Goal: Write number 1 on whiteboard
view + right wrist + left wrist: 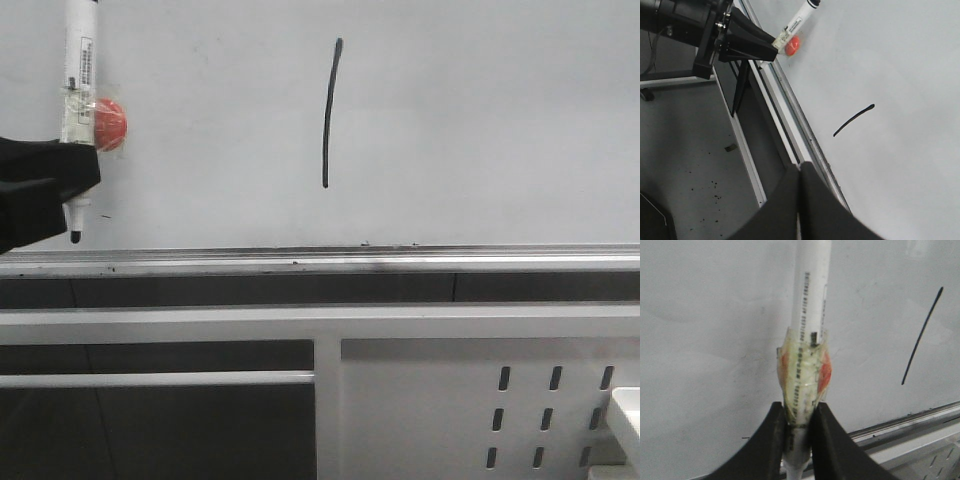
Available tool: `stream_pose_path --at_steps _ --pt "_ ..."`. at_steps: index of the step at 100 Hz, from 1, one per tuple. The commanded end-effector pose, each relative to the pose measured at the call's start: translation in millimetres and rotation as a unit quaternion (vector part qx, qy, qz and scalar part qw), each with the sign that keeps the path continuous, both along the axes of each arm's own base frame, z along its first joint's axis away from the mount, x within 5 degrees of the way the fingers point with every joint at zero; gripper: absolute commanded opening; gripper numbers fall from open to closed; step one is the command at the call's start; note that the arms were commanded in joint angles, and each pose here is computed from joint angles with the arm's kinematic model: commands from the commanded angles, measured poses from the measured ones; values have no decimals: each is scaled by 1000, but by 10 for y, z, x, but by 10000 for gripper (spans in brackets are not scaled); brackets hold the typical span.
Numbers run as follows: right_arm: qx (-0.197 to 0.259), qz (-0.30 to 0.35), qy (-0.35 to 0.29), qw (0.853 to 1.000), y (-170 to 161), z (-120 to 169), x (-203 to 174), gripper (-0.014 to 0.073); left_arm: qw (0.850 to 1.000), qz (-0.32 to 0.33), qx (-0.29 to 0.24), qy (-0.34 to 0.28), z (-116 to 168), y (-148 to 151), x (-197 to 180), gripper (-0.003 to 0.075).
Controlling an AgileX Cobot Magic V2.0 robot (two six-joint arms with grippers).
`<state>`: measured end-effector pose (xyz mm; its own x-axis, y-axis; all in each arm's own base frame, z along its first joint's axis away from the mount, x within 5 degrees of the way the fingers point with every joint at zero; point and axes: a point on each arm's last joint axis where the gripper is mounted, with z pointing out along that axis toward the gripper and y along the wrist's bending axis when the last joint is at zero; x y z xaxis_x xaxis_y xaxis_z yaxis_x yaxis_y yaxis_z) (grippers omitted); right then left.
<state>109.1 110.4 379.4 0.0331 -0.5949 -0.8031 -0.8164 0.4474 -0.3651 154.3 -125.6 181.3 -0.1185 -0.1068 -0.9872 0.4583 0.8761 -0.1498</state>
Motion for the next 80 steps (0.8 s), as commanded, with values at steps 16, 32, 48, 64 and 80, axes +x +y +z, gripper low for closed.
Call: stream_pose_path --at_steps 16,32,48,64,80 --pt "29 -12 -37 999 24 128 65 -61 990 6 -71 -118 318 -136 113 -20" --pt "25 -13 -40 999 27 124 78 -61 992 10 -79 -96 244 -211 197 -20" --pt "24 -13 -41 999 26 123 79 -61 991 16 -86 -102 280 -263 257 -20" --pt "23 -13 -43 999 25 125 81 -61 989 17 -92 -112 331 -328 314 -20" --pt "23 -13 -43 999 25 125 81 -61 990 24 -91 -107 309 -331 334 -20"
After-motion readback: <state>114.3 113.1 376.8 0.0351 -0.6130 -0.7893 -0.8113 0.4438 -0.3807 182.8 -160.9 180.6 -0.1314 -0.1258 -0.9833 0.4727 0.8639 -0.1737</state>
